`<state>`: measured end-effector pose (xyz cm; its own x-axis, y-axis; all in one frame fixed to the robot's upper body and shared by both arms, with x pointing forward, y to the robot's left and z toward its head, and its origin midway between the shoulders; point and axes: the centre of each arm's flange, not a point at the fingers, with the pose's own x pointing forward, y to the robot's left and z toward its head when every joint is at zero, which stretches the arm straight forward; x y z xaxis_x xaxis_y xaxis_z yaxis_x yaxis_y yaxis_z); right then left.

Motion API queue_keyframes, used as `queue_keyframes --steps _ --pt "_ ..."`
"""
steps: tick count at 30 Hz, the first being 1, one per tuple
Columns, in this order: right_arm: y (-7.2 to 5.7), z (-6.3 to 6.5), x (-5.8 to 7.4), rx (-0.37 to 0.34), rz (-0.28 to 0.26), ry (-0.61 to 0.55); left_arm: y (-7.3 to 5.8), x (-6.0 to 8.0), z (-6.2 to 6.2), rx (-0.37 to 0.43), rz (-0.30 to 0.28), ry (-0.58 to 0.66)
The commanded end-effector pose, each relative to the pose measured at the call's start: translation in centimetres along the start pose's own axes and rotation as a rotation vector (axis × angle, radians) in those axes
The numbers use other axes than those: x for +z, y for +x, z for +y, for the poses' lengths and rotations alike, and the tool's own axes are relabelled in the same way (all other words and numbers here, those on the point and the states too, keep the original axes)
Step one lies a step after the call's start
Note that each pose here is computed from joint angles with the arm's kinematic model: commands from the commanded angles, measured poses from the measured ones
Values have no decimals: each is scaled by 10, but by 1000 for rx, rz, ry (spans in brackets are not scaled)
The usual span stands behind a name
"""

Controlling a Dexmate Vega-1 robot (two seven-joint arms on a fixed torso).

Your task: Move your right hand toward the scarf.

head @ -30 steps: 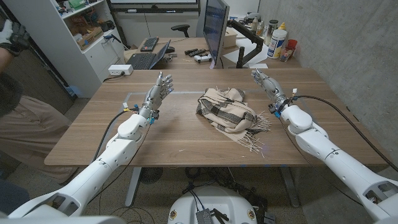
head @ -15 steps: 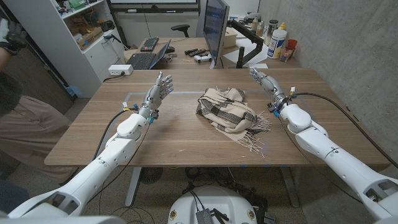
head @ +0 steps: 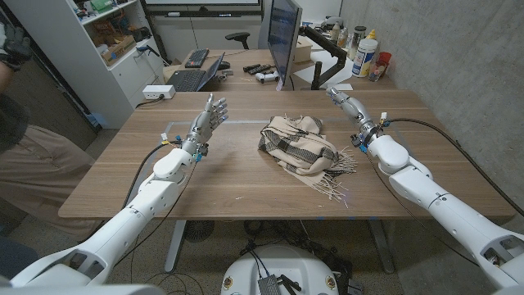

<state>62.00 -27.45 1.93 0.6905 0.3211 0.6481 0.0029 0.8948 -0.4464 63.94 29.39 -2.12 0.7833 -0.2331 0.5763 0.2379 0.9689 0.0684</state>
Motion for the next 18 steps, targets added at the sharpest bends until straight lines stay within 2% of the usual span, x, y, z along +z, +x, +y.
queue_keyframes --steps 1,18 --pt "3 3 10 16 -43 -58 2 4 3 -5 -2 12" --pt "2 12 29 52 -104 -214 -1 5 2 1 -7 12"
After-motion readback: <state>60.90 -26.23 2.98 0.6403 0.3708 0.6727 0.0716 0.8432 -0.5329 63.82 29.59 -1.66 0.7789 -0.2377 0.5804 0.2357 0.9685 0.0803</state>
